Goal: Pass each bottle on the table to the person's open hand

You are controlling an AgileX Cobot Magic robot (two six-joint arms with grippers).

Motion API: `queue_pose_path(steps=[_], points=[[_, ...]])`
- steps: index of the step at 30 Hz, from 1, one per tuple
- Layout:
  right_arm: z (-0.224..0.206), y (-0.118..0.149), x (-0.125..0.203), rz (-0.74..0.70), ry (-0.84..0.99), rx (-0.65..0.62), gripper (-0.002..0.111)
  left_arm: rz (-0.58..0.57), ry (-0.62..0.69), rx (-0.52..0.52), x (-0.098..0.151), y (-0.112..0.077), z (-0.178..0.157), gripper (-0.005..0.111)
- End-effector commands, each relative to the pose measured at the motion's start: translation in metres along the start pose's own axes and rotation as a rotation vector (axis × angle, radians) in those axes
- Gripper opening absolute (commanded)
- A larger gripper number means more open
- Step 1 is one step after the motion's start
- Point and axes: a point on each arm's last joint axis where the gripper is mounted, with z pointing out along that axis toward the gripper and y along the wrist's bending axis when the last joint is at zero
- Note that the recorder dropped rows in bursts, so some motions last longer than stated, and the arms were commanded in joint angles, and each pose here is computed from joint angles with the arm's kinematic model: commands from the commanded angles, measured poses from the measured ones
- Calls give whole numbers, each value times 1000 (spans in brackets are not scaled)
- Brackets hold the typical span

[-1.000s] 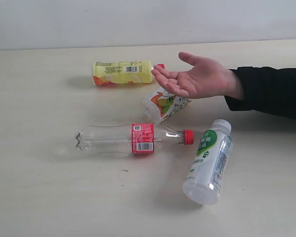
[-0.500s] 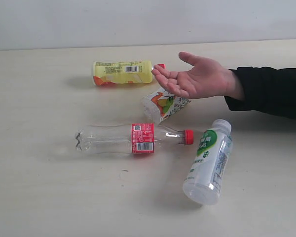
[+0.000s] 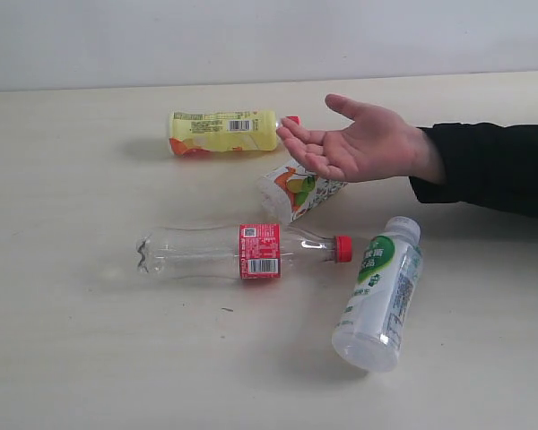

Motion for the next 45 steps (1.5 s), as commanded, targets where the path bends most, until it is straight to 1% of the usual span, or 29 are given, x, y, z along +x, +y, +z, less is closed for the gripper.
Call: queue_pose_path(steps=[1,2,4,5,7,8,10,11,12,13,15,17,18,21,22,23,25,27,29,30,32,35,37,38,39,40,42,43,45], points=[[0,0,1,1,-8,5,0,-213,-403,31,-36,1,-8,0],[0,0,1,1,-8,5,0,-283,-502,55,-44,1,-12,0],[0,0,1,1,-8,5,0,-362,-623,96,-54,2,-18,0],[0,0,1,1,-8,5,0,-383,-699,114,-59,2,-22,0],[0,0,1,1,-8,5,0,-364,-888,140,-74,3,-35,0],[0,0,1,1,-8,5,0,-359,-974,153,-86,3,-43,0],[0,0,1,1,-8,5,0,-304,-1048,135,-110,4,-49,0],[0,0,1,1,-8,5,0,-278,-1046,119,-124,4,-49,0],[0,0,1,1,-8,5,0,-257,-1017,107,-134,4,-46,0],[0,0,1,1,-8,5,0,-241,-948,97,-144,4,-39,0],[0,0,1,1,-8,5,0,-214,-715,74,-155,3,-14,0],[0,0,1,1,-8,5,0,-150,-402,44,-155,2,24,0],[0,0,1,1,-8,5,0,-132,-256,33,-150,2,44,0],[0,0,1,1,-8,5,0,-141,152,-12,-126,4,107,0],[0,0,1,1,-8,5,0,-140,255,-24,-118,4,122,0],[0,0,1,1,-8,5,0,-136,388,-37,-108,4,140,0],[0,0,1,1,-8,5,0,-89,653,-42,-88,0,165,0],[0,0,1,1,-8,5,0,-20,898,-11,-71,-11,186,0],[0,0,1,1,-8,5,0,34,1047,54,-65,-27,203,0],[0,0,1,1,-8,5,0,68,1105,86,-61,-35,212,0],[0,0,1,1,-8,5,0,118,1127,132,-64,-48,226,0],[0,0,1,1,-8,5,0,147,1082,177,-79,-66,242,0],[0,0,1,1,-8,5,0,199,1030,230,-94,-78,248,0],[0,0,1,1,-8,5,0,248,1011,269,-100,-84,248,0],[0,0,1,1,-8,5,0,335,991,327,-105,-90,248,0],[0,0,1,1,-8,5,0,397,978,372,-109,-95,246,1],[0,0,1,1,-8,5,0,538,926,470,-118,-107,245,10],[0,0,1,1,-8,5,0,576,912,496,-120,-111,244,16],[0,0,1,1,-8,5,0,661,911,559,-123,-119,239,35]])
